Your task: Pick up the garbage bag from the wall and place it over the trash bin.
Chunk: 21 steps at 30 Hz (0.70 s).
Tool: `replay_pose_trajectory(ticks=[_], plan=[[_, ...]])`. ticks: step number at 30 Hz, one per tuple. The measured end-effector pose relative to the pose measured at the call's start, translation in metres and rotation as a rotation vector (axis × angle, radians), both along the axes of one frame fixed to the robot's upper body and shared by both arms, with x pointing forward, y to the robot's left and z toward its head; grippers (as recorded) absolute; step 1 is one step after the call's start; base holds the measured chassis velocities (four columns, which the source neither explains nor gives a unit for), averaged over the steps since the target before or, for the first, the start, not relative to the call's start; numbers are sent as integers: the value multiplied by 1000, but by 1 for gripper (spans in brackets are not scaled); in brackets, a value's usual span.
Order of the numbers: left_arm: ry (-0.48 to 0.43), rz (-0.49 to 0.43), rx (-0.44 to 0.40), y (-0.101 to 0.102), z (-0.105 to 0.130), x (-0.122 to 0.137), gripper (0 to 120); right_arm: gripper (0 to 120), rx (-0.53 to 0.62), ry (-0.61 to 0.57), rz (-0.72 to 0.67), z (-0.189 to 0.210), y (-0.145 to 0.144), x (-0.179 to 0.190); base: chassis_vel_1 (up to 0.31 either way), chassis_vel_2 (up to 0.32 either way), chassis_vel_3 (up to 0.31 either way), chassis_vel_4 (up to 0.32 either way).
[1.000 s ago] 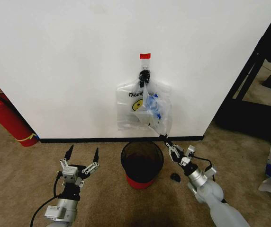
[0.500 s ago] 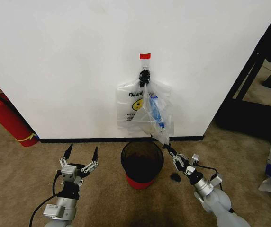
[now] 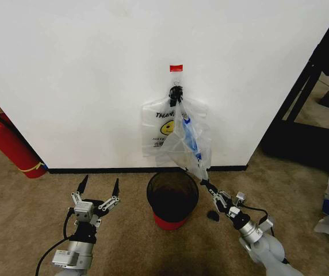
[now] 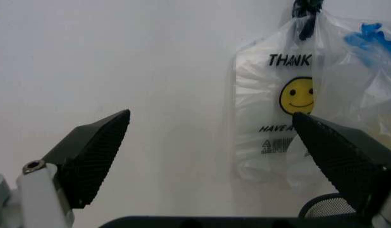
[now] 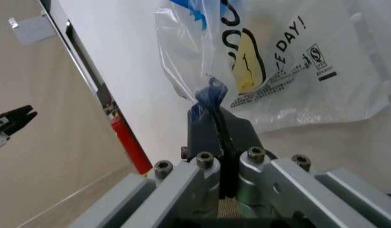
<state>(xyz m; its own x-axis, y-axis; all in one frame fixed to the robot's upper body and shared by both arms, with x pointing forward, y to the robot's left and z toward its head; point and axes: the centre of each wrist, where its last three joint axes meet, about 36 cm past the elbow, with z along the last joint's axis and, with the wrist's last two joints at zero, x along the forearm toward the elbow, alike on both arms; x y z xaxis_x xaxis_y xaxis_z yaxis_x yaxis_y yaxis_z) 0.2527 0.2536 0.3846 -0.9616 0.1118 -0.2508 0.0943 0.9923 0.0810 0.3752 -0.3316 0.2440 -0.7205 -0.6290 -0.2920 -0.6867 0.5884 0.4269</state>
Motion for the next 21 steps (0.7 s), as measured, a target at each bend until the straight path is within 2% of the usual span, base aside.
replay_pose_trajectory(ticks=[8, 15, 21], plan=[[0, 4, 4, -1, 1, -1, 100, 0, 28, -12, -79, 2, 20, 13, 0, 0, 0, 0], [4, 6, 4, -2, -3, 1, 100, 0, 46, -39, -173, 25, 48, 39, 0, 0, 0, 0], [10, 10, 2, 0, -6, 2, 100, 2, 20, -77, -176, 46, 60, 47, 0, 0, 0, 0]])
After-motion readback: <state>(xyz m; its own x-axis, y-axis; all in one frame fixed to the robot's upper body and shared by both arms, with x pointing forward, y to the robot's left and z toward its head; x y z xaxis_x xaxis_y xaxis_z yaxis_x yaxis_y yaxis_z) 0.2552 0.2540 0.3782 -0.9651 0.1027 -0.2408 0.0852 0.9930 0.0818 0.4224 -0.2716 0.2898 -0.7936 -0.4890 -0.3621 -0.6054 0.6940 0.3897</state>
